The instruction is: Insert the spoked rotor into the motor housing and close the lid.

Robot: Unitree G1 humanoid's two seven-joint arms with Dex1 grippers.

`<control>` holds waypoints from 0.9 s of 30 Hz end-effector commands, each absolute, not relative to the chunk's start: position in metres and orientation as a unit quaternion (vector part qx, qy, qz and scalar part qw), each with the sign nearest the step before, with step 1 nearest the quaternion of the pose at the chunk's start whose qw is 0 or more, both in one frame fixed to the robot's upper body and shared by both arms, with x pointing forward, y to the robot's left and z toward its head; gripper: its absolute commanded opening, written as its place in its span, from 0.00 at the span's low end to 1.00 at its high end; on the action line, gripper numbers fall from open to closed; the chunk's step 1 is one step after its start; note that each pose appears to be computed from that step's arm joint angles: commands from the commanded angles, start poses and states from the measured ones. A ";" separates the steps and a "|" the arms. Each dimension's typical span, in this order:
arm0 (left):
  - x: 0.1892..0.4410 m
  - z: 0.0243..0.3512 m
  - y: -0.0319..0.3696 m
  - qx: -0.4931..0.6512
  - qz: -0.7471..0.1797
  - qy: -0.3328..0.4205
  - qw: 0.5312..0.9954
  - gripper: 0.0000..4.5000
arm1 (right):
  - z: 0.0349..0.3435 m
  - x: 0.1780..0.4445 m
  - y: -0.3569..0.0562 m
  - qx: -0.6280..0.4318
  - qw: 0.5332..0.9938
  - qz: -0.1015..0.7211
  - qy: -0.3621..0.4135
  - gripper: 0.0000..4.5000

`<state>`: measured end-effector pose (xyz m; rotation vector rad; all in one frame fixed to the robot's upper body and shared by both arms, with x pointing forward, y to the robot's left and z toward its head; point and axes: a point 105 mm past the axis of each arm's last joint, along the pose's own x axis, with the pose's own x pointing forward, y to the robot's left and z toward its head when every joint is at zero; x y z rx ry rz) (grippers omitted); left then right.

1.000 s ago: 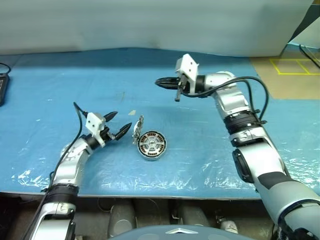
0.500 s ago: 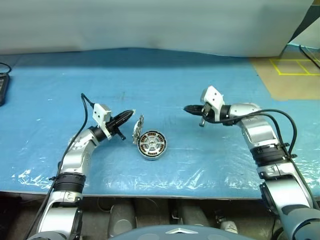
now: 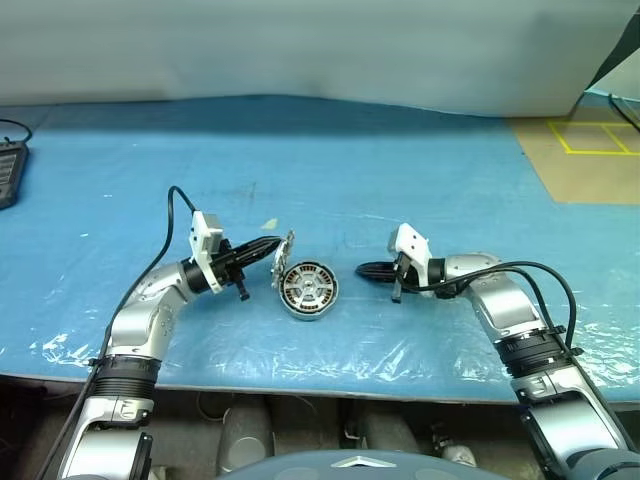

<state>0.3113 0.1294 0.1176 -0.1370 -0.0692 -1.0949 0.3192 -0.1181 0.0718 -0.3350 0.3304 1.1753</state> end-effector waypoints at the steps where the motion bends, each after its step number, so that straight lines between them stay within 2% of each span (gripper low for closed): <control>1: 0.306 0.134 0.116 -0.066 -0.543 -0.061 0.835 0.00 | 0.083 0.318 -0.115 -0.159 0.804 0.559 0.126 0.00; 9: 0.296 0.121 0.082 -0.058 -0.592 -0.028 0.804 0.00 | 0.101 0.328 -0.128 -0.178 0.825 0.526 0.103 0.00; 15: 0.285 0.097 0.084 -0.032 -0.609 0.024 0.792 0.00 | 0.122 0.359 -0.175 -0.223 0.870 0.429 0.094 0.00; 18: 0.278 0.082 0.089 -0.020 -0.613 0.057 0.788 0.00 | 0.135 0.367 -0.183 -0.224 0.882 0.408 0.079 0.00; 22: 0.269 0.059 0.092 -0.001 -0.617 0.098 0.781 0.00 | 0.143 0.370 -0.173 -0.208 0.886 0.410 0.059 0.00; 27: 0.271 0.061 0.094 -0.008 -0.602 0.089 0.793 0.00 | 0.147 0.363 -0.149 -0.171 0.878 0.445 0.029 0.00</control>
